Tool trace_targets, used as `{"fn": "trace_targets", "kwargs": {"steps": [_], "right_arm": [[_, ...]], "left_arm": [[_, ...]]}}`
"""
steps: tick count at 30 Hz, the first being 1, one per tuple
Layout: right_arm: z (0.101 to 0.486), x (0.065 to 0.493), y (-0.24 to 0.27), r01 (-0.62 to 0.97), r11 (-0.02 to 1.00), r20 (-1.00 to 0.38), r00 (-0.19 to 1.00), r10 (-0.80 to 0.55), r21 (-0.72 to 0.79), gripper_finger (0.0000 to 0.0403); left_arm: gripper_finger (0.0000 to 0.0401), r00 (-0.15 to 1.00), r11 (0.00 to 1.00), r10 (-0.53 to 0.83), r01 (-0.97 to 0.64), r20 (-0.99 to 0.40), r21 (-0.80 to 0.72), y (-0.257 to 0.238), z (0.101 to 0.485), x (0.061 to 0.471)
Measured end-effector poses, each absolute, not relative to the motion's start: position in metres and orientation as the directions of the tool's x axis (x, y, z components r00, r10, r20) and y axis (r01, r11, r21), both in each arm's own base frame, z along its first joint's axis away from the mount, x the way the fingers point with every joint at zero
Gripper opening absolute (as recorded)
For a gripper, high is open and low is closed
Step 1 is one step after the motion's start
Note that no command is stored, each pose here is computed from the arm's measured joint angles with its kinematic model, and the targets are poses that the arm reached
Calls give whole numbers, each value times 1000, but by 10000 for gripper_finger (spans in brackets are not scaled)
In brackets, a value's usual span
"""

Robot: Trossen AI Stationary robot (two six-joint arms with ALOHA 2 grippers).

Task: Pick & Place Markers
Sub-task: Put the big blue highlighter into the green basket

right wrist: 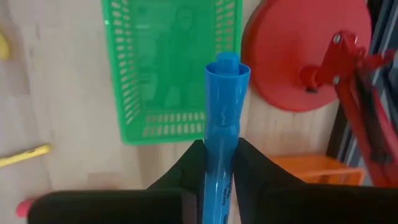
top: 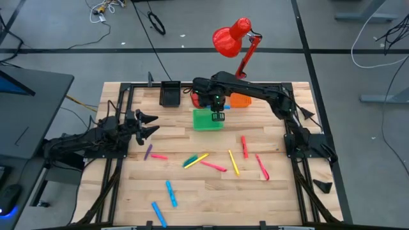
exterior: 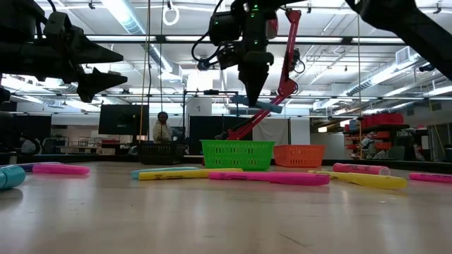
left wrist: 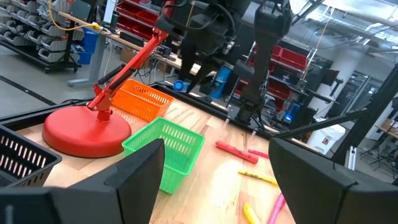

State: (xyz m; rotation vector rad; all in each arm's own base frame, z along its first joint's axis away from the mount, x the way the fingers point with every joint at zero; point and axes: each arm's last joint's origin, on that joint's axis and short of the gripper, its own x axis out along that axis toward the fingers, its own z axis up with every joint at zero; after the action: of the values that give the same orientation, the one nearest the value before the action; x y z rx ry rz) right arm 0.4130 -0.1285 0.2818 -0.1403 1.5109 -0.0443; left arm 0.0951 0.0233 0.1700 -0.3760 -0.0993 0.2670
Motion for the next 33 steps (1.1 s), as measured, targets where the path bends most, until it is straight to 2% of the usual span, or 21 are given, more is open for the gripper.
{"fn": "trace_targets", "kwargs": {"steps": [14, 20, 33], "right_arm": [[277, 424, -133, -65, 989, -987, 104, -126, -133, 50], [272, 434, -131, -60, 987, -978, 157, -139, -150, 50], [228, 452, -121, -48, 993, -992, 72, -108, -111, 50]], "left_arm": [[296, 960, 896, 275, -239, 46, -375, 23, 170, 95], [296, 960, 896, 276, -239, 46, -375, 23, 170, 95], [296, 960, 895, 275, -240, 42, -375, 23, 170, 95]]}}
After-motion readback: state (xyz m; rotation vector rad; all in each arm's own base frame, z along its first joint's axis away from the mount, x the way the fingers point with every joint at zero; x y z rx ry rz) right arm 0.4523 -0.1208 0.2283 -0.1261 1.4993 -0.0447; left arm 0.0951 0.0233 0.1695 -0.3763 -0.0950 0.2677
